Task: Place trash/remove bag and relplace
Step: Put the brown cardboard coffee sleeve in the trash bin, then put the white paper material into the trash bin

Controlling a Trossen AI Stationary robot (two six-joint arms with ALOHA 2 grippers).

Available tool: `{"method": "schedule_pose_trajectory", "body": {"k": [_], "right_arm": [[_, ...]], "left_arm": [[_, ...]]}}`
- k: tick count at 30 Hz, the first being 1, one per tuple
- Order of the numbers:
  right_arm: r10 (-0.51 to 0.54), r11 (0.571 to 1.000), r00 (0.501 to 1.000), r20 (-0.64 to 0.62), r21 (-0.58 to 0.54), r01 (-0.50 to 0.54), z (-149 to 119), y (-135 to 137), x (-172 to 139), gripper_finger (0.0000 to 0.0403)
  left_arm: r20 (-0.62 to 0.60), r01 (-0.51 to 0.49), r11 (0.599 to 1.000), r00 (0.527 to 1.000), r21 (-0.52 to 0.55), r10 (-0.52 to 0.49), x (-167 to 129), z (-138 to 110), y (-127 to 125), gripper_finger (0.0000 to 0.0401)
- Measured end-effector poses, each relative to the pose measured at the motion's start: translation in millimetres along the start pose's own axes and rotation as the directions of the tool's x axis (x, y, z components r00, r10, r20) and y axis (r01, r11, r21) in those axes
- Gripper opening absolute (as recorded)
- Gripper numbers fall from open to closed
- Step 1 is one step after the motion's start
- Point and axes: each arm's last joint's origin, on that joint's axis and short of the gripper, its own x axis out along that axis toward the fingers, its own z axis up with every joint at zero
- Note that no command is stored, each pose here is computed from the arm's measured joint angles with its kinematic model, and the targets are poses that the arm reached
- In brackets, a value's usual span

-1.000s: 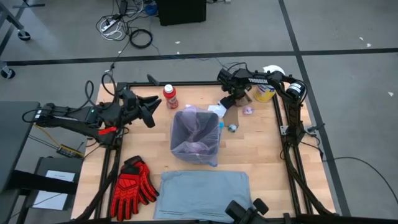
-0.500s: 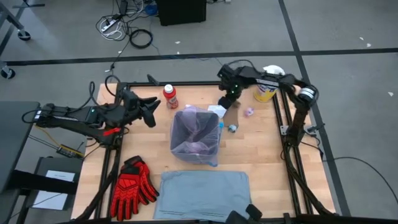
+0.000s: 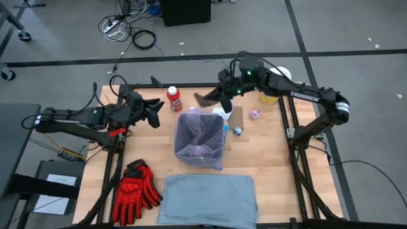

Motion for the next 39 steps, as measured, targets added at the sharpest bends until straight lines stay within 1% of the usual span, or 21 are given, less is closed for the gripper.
{"method": "schedule_pose_trajectory", "body": {"k": [2, 3, 6, 9, 13, 14, 16, 18, 21, 23, 25, 28, 30, 31, 33, 34, 35, 37, 38, 39], "right_arm": [[0.073, 0.997, 0.997, 0.036, -0.033, -0.072, 2, 13, 6, 0.0000], [0.096, 0.995, 0.995, 0.030, -0.035, -0.094, 0, 18, 8, 0.0000], [0.122, 0.992, 0.992, -0.038, -0.018, -0.123, -11, 22, 19, 0.0000], [0.205, 0.976, 0.968, -0.144, -0.038, -0.213, -25, 26, 27, 0.0000], [0.302, 0.946, 0.929, -0.212, -0.057, -0.321, -36, 35, 36, 0.0004], [0.305, 0.944, 0.927, -0.217, -0.056, -0.324, -38, 36, 37, 0.0009], [0.290, 0.948, 0.931, -0.221, -0.064, -0.310, -40, 37, 39, 0.0026], [0.241, 0.960, 0.948, -0.206, -0.090, -0.264, -39, 36, 40, 0.0051], [0.207, 0.967, 0.957, -0.201, -0.108, -0.231, -40, 35, 41, 0.0095], [0.207, 0.966, 0.957, -0.201, -0.112, -0.232, -40, 34, 41, 0.0128], [0.241, 0.959, 0.948, -0.208, -0.097, -0.265, -40, 36, 41, 0.0161], [0.337, 0.936, 0.916, -0.219, -0.025, -0.350, -39, 39, 40, 0.0205], [0.375, 0.923, 0.901, -0.218, -0.001, -0.384, -38, 40, 39, 0.0224], [0.377, 0.922, 0.901, -0.214, 0.001, -0.386, -37, 41, 37, 0.0230], [0.344, 0.934, 0.921, -0.185, -0.031, -0.355, -30, 41, 32, 0.0236], [0.296, 0.948, 0.942, -0.156, -0.072, -0.310, -26, 41, 28, 0.0237], [0.228, 0.964, 0.966, -0.124, -0.111, -0.242, -21, 40, 23, 0.0236], [0.034, 0.987, 0.997, -0.070, -0.156, -0.044, -14, 33, 13, 0.0233], [-0.071, 0.985, 0.996, -0.057, -0.164, 0.061, -12, 27, 8, 0.0231], [-0.175, 0.972, 0.983, -0.049, -0.166, 0.165, -11, 21, 4, 0.0230]], "left_arm": [[-0.003, 0.003, 1.000, 1.000, -0.005, -0.003, 1, 0, 1, 0.0131], [-0.004, 0.003, 1.000, 1.000, -0.007, -0.003, 1, 0, 1, 0.0131], [-0.004, 0.004, 1.000, 1.000, -0.008, -0.004, 1, 0, 1, 0.0131], [-0.008, 0.011, 1.000, 1.000, -0.009, -0.011, 1, 0, 0, 0.0131], [-0.024, 0.048, 0.999, 0.999, -0.016, -0.049, 1, 0, -1, 0.0132], [-0.020, 0.051, 0.998, 0.998, -0.020, -0.052, 2, 1, -2, 0.0134], [-0.027, 0.047, 0.999, 0.999, -0.014, -0.047, 3, -1, -3, 0.0139], [-0.027, 0.048, 0.999, 0.998, -0.012, -0.048, 4, -1, -4, 0.0146], [-0.035, 0.043, 0.999, 0.998, 0.002, -0.043, 7, -3, -6, 0.0156], [-0.051, 0.037, 0.999, 0.998, 0.017, -0.036, 8, -5, -6, 0.0163], [-0.050, 0.037, 0.999, 0.998, 0.016, -0.036, 11, -7, -8, 0.0171], [-0.060, 0.035, 0.999, 0.998, 0.024, -0.033, 12, -8, -8, 0.0184], [-0.058, 0.036, 0.999, 0.998, 0.022, -0.034, 13, -8, -9, 0.0190], [-0.058, 0.033, 0.999, 0.998, 0.024, -0.031, 13, -9, -9, 0.0191], [-0.063, 0.027, 0.999, 0.998, 0.031, -0.025, 14, -10, -9, 0.0191], [-0.062, 0.027, 0.999, 0.998, 0.030, -0.025, 14, -10, -9, 0.0190], [-0.060, 0.028, 0.999, 0.998, 0.027, -0.027, 14, -9, -9, 0.0188], [-0.063, 0.038, 0.999, 0.997, 0.024, -0.037, 14, -9, -10, 0.0185], [-0.069, 0.047, 0.999, 0.997, 0.023, -0.045, 14, -9, -10, 0.0184], [-0.073, 0.052, 0.999, 0.996, 0.018, -0.050, 14, -9, -10, 0.0183]]}}
